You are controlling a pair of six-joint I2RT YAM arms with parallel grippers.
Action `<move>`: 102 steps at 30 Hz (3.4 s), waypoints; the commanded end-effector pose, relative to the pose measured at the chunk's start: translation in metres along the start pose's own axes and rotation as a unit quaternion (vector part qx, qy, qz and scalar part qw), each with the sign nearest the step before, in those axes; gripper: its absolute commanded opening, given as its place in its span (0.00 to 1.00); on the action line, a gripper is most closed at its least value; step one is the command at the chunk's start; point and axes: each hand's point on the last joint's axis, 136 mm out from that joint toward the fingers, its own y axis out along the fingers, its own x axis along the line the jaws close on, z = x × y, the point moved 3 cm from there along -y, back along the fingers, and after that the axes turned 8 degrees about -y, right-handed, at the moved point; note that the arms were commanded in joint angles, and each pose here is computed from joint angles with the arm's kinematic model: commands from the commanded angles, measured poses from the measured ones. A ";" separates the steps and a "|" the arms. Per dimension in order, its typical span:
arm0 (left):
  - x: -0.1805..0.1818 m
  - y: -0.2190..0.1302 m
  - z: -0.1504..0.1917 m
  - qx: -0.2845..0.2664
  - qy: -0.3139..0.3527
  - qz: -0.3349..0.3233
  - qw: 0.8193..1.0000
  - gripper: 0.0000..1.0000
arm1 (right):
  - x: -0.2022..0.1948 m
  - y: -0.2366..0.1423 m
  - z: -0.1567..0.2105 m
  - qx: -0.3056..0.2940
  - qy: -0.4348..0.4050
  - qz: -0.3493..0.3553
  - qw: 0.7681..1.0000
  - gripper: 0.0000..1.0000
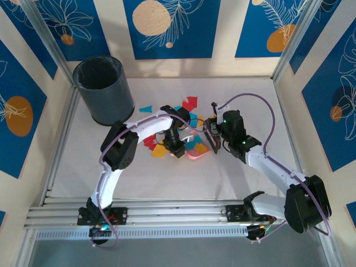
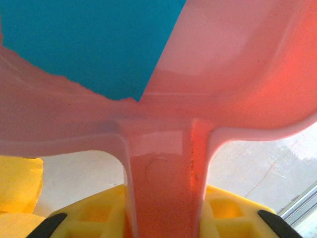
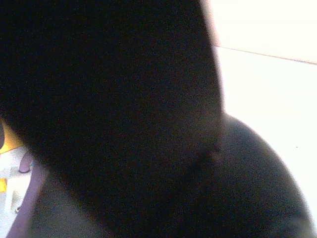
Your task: Sweep away the paper scraps from the table
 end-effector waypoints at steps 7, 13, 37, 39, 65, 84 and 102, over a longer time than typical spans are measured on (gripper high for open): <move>-0.011 -0.002 0.012 0.018 0.013 0.020 1.000 0.00 | 0.027 -0.003 -0.007 -0.015 -0.008 -0.090 0.996 0.00; -0.012 -0.003 0.012 0.015 0.013 0.021 1.000 0.00 | 0.030 -0.007 -0.016 -0.033 -0.004 -0.104 0.994 0.00; -0.012 -0.056 0.004 -0.092 0.022 -0.020 0.995 0.00 | -0.038 -0.044 -0.016 -0.060 0.062 0.062 0.994 0.00; -0.016 -0.068 0.004 -0.109 0.024 -0.011 0.994 0.00 | -0.040 -0.046 -0.013 -0.055 0.066 0.053 0.995 0.00; 0.038 -0.258 0.019 -0.377 -0.072 0.074 0.921 0.00 | -0.024 -0.049 -0.017 -0.052 0.078 -0.065 0.993 0.00; 0.112 -0.338 0.028 -0.496 -0.189 0.177 0.829 0.00 | -0.022 -0.041 -0.009 -0.027 0.087 -0.070 0.993 0.00; 0.161 -0.364 0.042 -0.559 -0.273 0.273 0.734 0.00 | -0.020 -0.029 -0.003 -0.003 0.092 -0.077 0.993 0.00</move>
